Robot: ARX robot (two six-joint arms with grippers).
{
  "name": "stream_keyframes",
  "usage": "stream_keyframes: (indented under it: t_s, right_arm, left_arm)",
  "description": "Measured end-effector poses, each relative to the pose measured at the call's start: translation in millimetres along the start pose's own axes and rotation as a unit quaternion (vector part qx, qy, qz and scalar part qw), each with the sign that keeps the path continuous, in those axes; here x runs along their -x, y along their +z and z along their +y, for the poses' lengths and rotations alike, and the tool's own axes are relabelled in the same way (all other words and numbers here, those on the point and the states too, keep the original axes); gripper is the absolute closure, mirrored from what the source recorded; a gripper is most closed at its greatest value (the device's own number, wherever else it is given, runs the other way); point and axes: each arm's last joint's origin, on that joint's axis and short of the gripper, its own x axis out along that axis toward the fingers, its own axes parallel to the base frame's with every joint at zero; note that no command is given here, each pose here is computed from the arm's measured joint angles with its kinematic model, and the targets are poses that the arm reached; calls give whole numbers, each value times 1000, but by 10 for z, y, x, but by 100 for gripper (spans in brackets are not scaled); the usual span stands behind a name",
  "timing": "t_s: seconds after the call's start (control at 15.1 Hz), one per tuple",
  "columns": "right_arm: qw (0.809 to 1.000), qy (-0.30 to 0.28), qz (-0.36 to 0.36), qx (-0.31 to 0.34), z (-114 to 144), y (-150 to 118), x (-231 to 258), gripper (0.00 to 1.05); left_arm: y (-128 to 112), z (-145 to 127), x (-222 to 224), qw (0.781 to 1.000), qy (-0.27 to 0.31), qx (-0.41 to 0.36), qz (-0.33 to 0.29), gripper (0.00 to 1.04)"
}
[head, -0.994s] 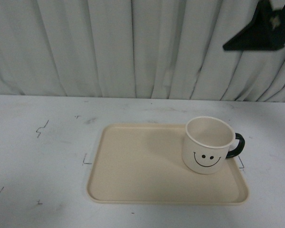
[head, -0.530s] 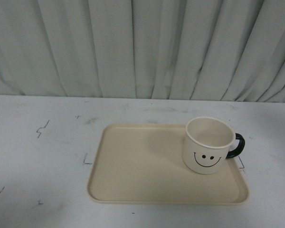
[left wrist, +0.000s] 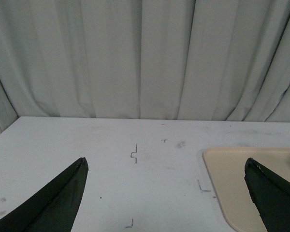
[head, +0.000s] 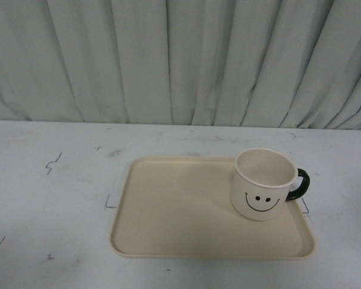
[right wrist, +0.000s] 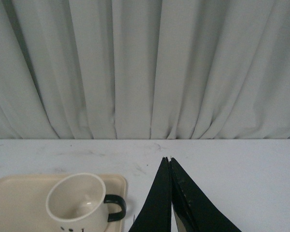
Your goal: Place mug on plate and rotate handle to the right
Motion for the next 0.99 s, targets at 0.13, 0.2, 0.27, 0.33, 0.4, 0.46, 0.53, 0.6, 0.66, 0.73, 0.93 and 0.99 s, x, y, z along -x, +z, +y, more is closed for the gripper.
stream_keyframes:
  t_s: [0.13,0.2,0.27,0.33,0.4,0.46,0.53,0.6,0.66,0.73,0.93,0.99]
  right_arm:
    - [1000,0,6,0,2,-121,124,103]
    - [1000,0,3,0,2,-148,179,103]
    - [1000,0,3,0,3,-175,220,103]
    - [1000,0,5,0,3,-211,266,103]
    - [1000,0,5,0,3,-235,302,103]
    - [1000,0,5,0,4,-258,343,103]
    - [1000,0,5,0,4,-284,386,103]
    - [1000,0,5,0,4,-304,418,103]
    - [1000,0,5,0,5,-317,448,103]
    - [1000,0,4,0,5,-326,472,103]
    - [1000,0,0,0,6,-393,530,103]
    - [1000,0,-6,0,5,-380,557,103]
  left_arm:
    - [0,0,0,1000,0,0,0,7]
    - [0,0,0,1000,0,0,0,7]
    - [0,0,0,1000,0,0,0,7]
    - [0,0,0,1000,0,0,0,7]
    - [0,0,0,1000,0,0,0,7]
    - [0,0,0,1000,0,0,0,7]
    - [0,0,0,1000,0,0,0,7]
    - [0,0,0,1000,0,0,0,7]
    - [0,0,0,1000,0,0,0,7]
    - [0,0,0,1000,0,0,0,7]
    - [0,0,0,1000,0,0,0,7]
    - [0,0,0,1000,0,0,0,7]
